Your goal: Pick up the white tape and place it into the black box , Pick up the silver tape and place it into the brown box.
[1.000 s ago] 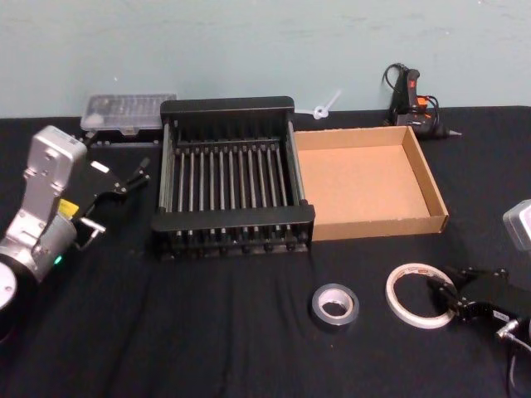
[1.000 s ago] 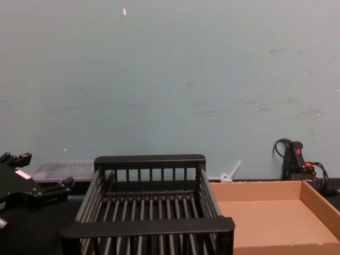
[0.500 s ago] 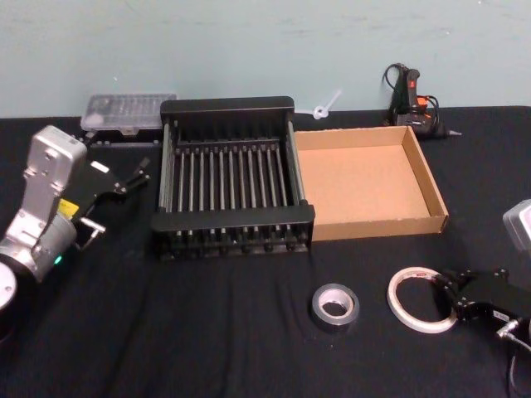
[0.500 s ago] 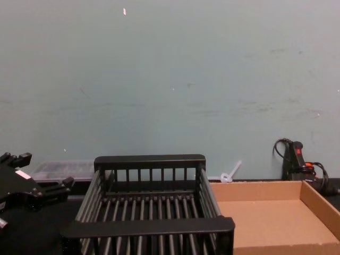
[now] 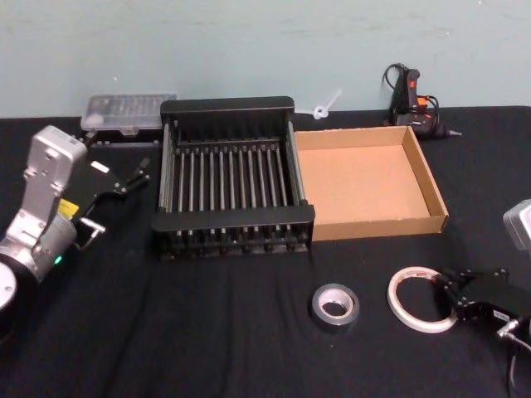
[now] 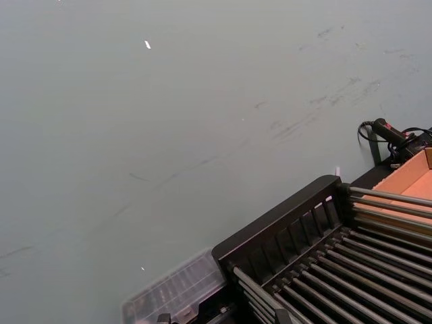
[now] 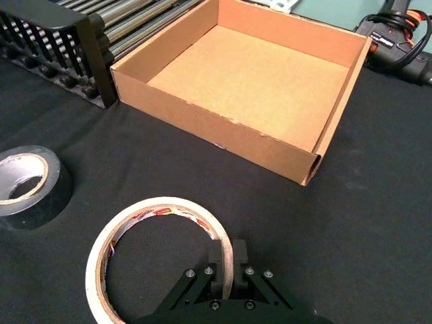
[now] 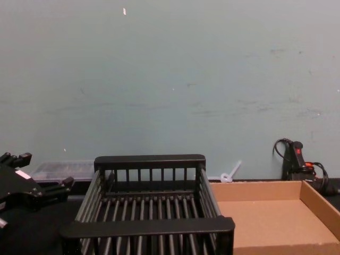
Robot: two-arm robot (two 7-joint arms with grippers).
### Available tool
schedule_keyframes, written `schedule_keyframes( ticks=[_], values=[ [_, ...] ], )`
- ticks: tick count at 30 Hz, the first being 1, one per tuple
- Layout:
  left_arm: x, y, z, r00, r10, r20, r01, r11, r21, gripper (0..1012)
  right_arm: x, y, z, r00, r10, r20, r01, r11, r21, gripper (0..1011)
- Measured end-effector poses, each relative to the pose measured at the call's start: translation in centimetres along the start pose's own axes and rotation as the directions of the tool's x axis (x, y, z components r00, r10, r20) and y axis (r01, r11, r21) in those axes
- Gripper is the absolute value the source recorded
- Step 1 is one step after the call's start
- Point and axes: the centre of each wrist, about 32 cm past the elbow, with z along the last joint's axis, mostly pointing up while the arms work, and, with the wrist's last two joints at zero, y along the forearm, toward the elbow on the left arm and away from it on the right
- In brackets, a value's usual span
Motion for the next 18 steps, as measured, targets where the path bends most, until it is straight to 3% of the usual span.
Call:
schedule_keyframes(
  ticks=[7, 18],
  values=[
    [0.00, 0.0, 0.0, 1.0000, 0.000, 0.000, 0.000, 1.0000, 0.000, 1001, 0.06, -0.2, 0.5, 1.000, -0.006, 0.004, 0.006, 1.000, 0.020, 95],
    [0.00, 0.0, 0.0, 1.0000, 0.000, 0.000, 0.000, 1.0000, 0.000, 1001, 0.54, 0.0, 2.8, 0.999, -0.037, 0.015, 0.035, 0.993, 0.113, 95]
  ],
)
